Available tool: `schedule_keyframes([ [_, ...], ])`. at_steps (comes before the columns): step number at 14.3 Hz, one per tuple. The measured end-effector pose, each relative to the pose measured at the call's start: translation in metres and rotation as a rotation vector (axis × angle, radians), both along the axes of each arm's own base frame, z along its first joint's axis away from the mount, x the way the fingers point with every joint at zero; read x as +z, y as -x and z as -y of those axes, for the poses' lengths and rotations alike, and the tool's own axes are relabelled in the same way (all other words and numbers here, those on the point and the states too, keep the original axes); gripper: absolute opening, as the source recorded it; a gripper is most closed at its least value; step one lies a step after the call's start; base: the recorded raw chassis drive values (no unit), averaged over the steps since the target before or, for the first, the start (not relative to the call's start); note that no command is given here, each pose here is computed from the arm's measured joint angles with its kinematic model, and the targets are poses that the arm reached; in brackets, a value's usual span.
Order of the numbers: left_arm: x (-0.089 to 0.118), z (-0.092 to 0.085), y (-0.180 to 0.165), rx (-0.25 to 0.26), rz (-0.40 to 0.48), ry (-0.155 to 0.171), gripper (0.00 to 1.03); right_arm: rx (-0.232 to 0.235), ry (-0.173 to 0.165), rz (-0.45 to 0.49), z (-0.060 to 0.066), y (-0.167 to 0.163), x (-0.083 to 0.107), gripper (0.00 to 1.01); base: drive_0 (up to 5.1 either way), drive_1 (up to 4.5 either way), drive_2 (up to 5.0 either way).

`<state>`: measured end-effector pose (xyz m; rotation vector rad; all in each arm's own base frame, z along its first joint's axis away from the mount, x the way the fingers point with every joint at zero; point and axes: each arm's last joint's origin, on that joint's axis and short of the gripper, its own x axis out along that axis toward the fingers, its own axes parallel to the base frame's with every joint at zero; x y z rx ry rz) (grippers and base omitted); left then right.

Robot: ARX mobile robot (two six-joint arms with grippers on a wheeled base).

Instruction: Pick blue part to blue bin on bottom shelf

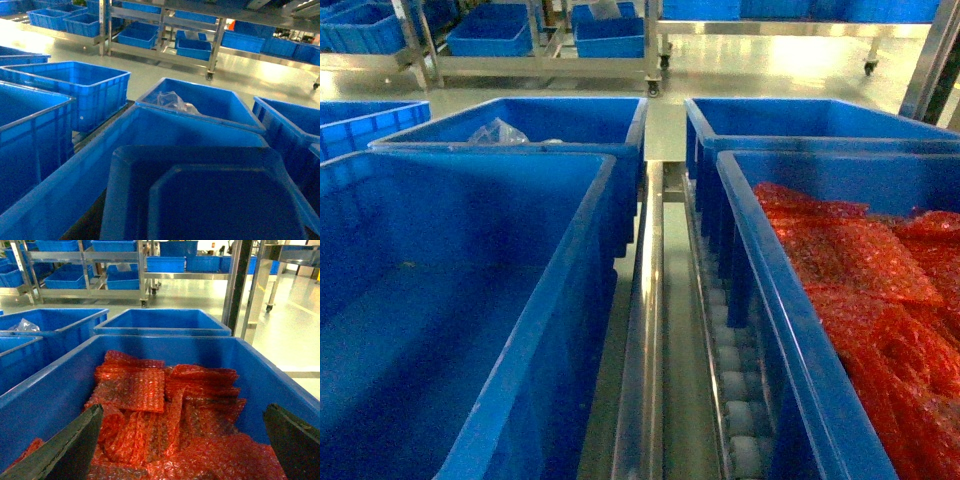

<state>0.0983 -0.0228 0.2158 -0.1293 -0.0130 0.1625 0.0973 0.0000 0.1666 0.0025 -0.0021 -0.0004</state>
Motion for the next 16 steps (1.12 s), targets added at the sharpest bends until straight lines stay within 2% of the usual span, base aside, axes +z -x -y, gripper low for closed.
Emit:
schedule_keyframes([
  [16, 0.0006, 0.0001, 0.0001, -0.002, 0.006, 0.002, 0.43, 0.000, 0.000, 0.000, 0.0000, 0.0000, 0.0000, 0.98, 0.0, 0.00, 0.0],
])
